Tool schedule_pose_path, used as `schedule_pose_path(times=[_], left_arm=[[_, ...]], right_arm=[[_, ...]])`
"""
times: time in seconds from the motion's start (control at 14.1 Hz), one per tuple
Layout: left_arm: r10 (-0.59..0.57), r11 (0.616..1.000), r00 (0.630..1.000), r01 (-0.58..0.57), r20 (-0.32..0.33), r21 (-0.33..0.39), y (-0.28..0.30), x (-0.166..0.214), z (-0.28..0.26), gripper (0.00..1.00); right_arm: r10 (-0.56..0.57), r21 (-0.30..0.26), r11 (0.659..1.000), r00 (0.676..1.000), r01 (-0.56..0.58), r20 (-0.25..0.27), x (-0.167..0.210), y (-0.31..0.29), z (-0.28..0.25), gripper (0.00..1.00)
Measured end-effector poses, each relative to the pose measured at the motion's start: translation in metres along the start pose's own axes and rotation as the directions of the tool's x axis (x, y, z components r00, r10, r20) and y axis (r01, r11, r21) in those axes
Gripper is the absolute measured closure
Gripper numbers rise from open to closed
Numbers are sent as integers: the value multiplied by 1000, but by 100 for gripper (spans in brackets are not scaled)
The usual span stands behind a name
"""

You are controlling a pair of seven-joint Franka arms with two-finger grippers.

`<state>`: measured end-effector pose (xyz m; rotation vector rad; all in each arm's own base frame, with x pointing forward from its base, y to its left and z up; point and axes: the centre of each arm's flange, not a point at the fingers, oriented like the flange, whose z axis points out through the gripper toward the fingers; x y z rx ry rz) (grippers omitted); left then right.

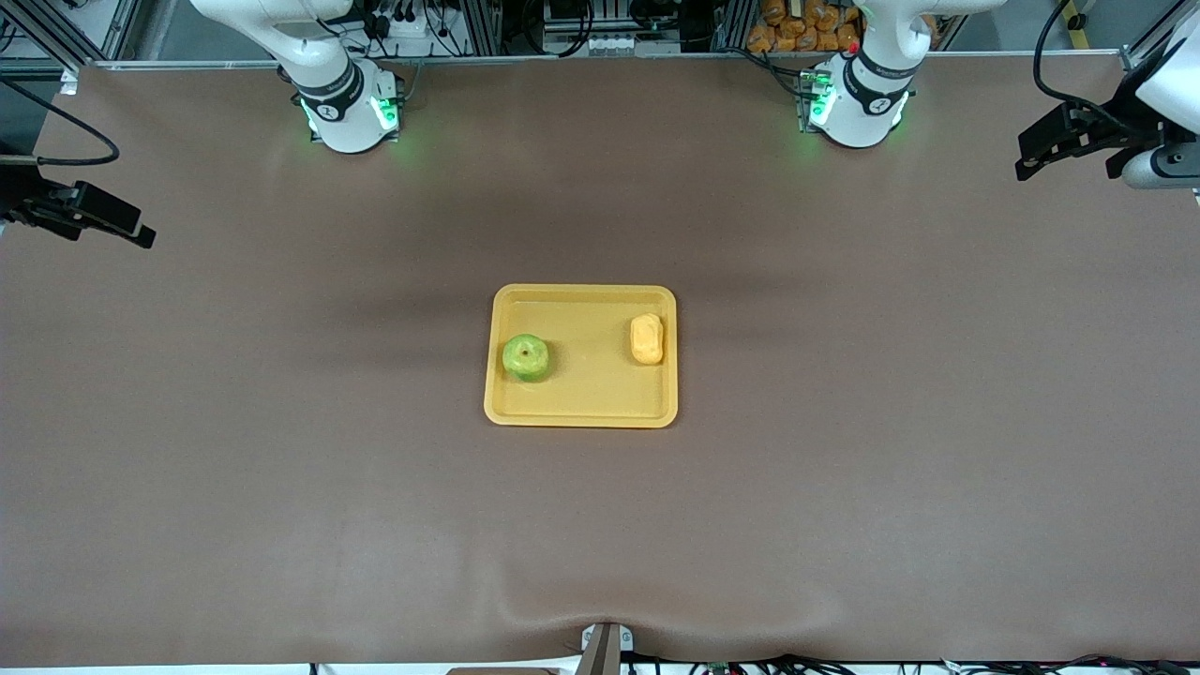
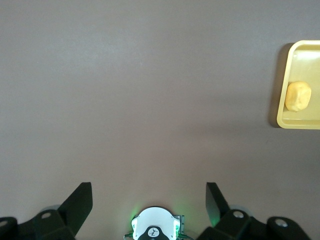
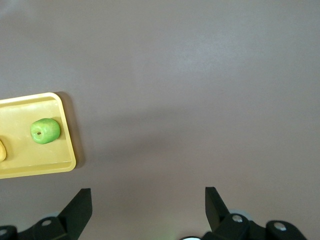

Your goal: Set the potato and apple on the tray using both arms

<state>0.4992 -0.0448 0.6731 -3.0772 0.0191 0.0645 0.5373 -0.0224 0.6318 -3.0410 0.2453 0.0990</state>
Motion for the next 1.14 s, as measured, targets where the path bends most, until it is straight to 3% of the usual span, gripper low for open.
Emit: schedule_pose_path(times=[1.14], left_arm=[[0, 1000, 1000, 0, -3, 0, 0, 0, -1, 0]], right_arm=[[-11, -1, 1000, 1000, 11, 1, -1, -6, 1, 0]])
